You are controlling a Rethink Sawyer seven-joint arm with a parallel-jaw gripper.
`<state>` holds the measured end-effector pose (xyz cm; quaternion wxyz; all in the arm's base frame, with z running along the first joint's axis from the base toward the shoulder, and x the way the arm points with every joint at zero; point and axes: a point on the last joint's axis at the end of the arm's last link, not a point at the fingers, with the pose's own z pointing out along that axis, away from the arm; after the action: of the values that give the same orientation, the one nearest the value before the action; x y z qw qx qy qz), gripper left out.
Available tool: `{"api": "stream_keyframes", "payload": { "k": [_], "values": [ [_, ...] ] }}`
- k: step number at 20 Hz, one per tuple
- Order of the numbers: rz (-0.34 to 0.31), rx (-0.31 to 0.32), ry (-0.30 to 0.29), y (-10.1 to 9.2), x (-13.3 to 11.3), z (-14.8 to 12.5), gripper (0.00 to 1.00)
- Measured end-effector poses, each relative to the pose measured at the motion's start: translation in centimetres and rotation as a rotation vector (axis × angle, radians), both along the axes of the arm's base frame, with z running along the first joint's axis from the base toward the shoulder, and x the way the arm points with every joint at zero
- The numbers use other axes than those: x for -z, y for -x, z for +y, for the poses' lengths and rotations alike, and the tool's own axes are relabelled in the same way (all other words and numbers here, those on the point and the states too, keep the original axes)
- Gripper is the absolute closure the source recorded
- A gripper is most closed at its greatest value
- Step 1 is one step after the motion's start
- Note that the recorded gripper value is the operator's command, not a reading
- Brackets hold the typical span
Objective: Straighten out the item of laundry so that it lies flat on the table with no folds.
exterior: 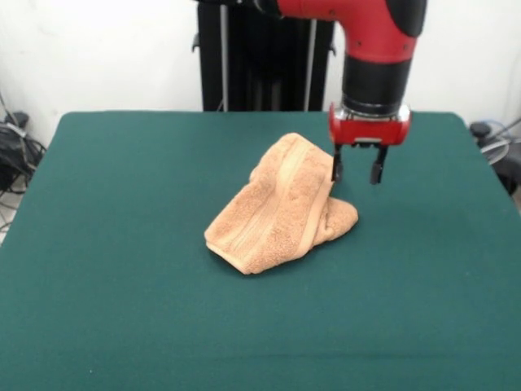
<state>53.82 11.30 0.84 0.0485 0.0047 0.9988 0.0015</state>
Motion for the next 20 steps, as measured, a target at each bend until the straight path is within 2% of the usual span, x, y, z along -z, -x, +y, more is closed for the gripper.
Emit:
{"api": "stream_keyframes", "payload": {
  "k": [7,14,20],
  "values": [
    [-0.043,-0.003,0.045,-0.7,-2.4,0.0,0.00],
    [-0.041,0.025,0.072,-0.5,-2.5,-1.8,0.00],
    [-0.032,0.031,0.078,-0.3,-2.2,-2.2,0.00]
  ]
}}
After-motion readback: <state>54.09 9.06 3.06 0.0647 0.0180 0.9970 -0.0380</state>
